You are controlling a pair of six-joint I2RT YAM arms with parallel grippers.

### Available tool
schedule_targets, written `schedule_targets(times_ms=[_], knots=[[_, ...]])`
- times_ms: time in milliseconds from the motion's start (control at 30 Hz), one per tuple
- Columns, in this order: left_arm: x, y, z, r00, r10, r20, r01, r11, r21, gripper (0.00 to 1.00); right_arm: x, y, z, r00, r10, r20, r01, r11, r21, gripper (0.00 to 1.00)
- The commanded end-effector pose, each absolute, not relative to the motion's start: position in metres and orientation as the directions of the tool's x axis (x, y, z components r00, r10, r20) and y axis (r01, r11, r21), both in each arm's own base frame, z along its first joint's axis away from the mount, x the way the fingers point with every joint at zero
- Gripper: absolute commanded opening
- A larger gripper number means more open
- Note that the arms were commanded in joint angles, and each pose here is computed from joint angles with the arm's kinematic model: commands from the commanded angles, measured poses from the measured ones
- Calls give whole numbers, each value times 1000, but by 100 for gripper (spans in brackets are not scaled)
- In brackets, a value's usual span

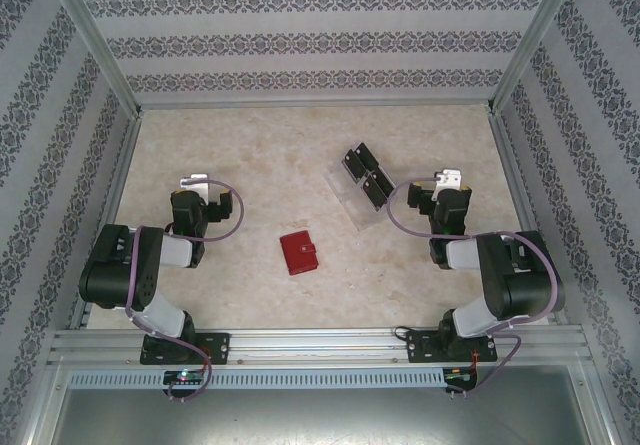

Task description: Put the credit cards into the card holder

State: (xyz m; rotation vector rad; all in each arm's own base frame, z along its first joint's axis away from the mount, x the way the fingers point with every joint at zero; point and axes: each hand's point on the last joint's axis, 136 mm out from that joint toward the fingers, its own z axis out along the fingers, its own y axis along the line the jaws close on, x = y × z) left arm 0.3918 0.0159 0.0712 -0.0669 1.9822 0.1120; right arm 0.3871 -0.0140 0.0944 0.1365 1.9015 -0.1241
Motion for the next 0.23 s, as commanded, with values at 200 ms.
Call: schedule_targets(times_ms=[200], knots=[[401,17,86,-351,-9,-936,-96,995,26,100,397,-1,105,-309,23,-951,41,999,11,98]])
